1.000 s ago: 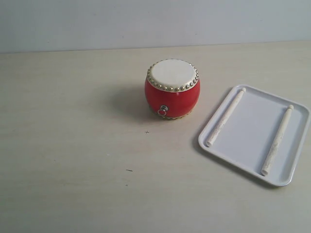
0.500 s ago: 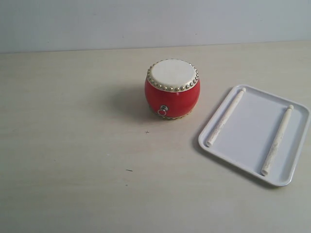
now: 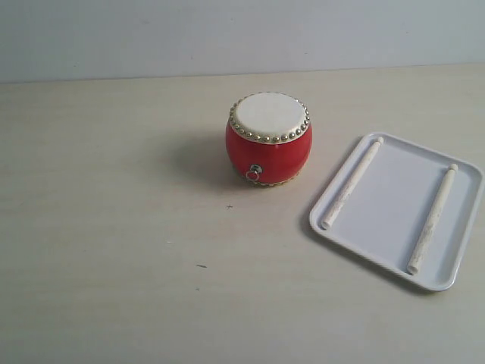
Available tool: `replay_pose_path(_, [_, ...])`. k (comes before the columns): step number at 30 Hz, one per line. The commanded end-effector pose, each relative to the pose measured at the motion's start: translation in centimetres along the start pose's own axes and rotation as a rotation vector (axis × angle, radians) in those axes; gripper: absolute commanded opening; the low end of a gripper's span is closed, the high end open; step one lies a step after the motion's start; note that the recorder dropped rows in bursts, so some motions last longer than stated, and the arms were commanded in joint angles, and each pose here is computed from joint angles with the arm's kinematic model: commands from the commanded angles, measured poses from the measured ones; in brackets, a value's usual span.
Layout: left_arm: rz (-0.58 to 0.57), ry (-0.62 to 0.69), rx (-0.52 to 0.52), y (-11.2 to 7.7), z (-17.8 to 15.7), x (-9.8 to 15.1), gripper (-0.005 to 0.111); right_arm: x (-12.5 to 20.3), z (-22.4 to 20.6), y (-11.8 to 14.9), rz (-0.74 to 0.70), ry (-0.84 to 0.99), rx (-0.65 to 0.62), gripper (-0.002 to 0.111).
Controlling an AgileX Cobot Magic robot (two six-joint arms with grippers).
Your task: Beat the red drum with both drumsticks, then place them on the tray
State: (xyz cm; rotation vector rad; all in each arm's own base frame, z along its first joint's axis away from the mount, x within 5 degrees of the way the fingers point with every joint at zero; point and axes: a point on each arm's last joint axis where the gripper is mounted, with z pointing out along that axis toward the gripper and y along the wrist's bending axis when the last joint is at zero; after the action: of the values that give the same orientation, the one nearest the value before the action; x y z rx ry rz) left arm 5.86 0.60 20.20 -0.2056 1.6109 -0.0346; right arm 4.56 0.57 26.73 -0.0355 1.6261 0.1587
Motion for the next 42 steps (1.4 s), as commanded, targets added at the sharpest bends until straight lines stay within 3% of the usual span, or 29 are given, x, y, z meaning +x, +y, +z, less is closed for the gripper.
replay_pose_path(1, [0.001,-0.006,-0.001,0.0,0.0,0.0,0.0,2.4,0.0,-0.3,-0.016,0.004,0.01,0.0])
replay_pose_path(9, [0.001,-0.006,-0.001,0.0,0.0,0.0,0.0,6.3,1.4,-0.5,0.018,-0.033,0.001,0.0])
replay_pose_path(42, [0.004,-0.006,-0.001,0.0,0.0,0.0,0.0,6.5,1.4,-0.9,0.053,-0.015,0.065,0.0])
